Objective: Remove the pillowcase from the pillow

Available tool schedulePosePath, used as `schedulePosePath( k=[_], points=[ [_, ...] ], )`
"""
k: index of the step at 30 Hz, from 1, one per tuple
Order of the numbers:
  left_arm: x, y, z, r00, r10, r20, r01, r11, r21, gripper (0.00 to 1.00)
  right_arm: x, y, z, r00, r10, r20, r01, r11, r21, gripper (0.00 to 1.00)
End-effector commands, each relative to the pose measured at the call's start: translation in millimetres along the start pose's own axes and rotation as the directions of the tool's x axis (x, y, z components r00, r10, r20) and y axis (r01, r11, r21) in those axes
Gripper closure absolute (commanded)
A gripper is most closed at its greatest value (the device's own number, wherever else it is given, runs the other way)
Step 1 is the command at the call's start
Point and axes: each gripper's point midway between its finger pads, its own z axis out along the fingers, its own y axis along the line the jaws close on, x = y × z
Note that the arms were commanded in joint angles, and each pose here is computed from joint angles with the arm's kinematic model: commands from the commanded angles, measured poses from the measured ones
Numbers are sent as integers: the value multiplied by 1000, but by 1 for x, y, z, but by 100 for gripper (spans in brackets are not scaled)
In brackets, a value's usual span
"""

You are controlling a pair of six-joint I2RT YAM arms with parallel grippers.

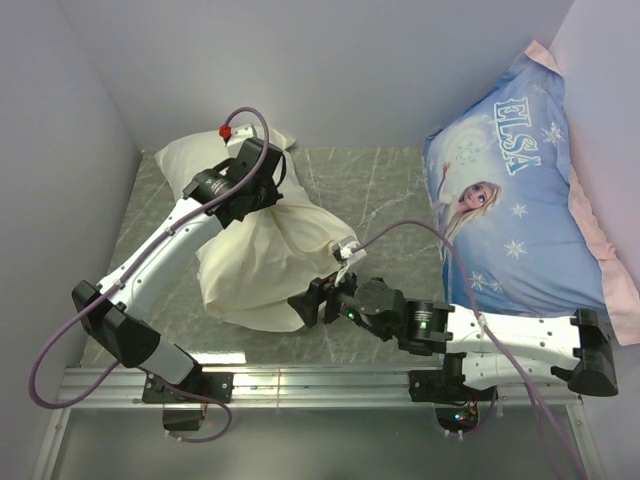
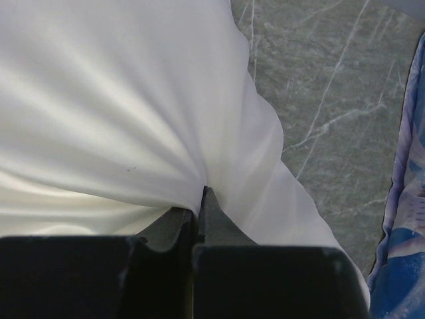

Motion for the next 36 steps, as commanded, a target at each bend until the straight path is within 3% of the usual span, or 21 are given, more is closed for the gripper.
schedulePosePath(
  k=[1,6,12,16,31,36],
  points=[
    [-48,-45,-30,986,-116,121,93,979,181,100,-4,9,16,999,29,38,-29,1000,-1,24],
    [-51,-50,-33,986,-117,122,93,977,190,100,24,3,35,999,31,-8,-30,999,23,19],
    [-48,-54,-33,986,-115,117,90,976,197,100,31,-5,45,996,82,41,-84,995,46,9],
    [-48,-55,-36,987,-113,117,88,976,202,100,26,-8,52,989,102,109,-109,993,55,8],
    [-56,-59,-43,987,-100,128,72,976,208,100,41,-15,55,961,226,160,-239,969,67,5],
    [-51,-61,-43,988,-103,116,76,973,218,100,29,-27,57,952,177,251,-208,972,107,3]
  ],
)
